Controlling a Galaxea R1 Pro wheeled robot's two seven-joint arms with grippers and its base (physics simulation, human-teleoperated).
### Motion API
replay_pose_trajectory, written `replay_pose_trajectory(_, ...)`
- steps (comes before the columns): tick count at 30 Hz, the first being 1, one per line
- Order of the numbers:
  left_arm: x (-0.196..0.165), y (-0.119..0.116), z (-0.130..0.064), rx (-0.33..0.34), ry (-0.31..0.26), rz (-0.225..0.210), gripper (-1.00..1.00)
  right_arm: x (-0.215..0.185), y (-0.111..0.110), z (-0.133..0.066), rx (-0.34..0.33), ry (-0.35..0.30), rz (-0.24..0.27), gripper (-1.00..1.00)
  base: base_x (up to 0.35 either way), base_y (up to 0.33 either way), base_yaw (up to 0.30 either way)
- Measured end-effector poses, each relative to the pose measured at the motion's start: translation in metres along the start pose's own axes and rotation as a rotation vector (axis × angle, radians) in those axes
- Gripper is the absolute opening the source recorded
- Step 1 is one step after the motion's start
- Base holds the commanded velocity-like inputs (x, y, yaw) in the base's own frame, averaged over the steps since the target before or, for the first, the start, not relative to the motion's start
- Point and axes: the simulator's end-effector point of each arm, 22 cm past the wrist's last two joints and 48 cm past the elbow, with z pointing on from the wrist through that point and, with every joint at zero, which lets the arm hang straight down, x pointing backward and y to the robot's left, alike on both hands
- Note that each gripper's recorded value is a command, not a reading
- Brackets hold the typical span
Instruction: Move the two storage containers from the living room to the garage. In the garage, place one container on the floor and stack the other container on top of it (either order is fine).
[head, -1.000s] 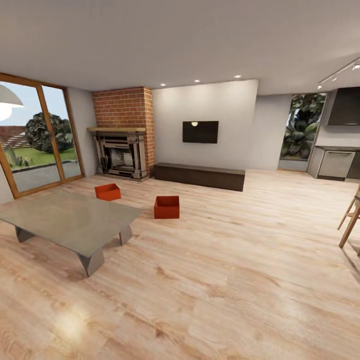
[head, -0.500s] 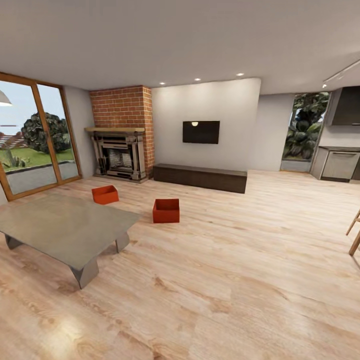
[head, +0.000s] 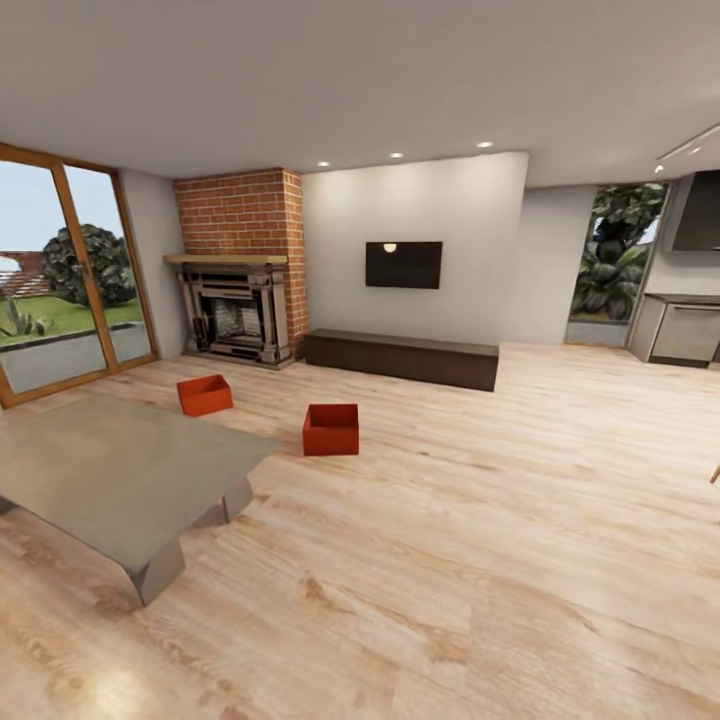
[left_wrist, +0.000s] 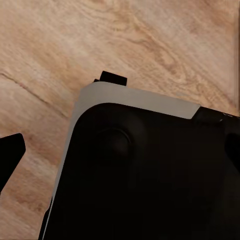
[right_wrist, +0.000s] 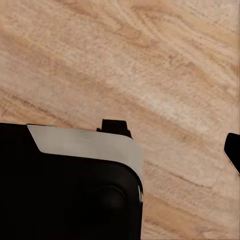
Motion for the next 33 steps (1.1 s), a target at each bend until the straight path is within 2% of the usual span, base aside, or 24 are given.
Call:
replay_pose_trajectory(5, 0.0, 0.0, 0.0, 0.0, 0.0, 0.0, 1.0, 0.0, 0.0, 0.0, 0.001, 0.0, 0.0, 1.0, 0.324, 0.0, 0.0)
replay_pose_trajectory(12, 0.0, 0.0, 0.0, 0.0, 0.0, 0.0, 1.0, 0.001, -0.008, 0.0, 0.016, 0.003, 0.03, 1.0, 0.324, 0.0, 0.0)
replay_pose_trajectory(16, 0.0, 0.0, 0.0, 0.0, 0.0, 0.0, 1.0, 0.003, -0.012, 0.0, 0.028, 0.008, 0.07, 1.0, 0.324, 0.0, 0.0)
replay_pose_trajectory(20, 0.0, 0.0, 0.0, 0.0, 0.0, 0.0, 1.0, 0.004, -0.013, 0.0, 0.032, 0.011, 0.089, 1.0, 0.324, 0.0, 0.0)
replay_pose_trajectory(33, 0.0, -0.001, 0.0, 0.002, 0.001, 0.002, 1.0, 0.003, -0.011, 0.0, 0.028, 0.008, 0.08, 1.0, 0.319, -0.032, 0.0)
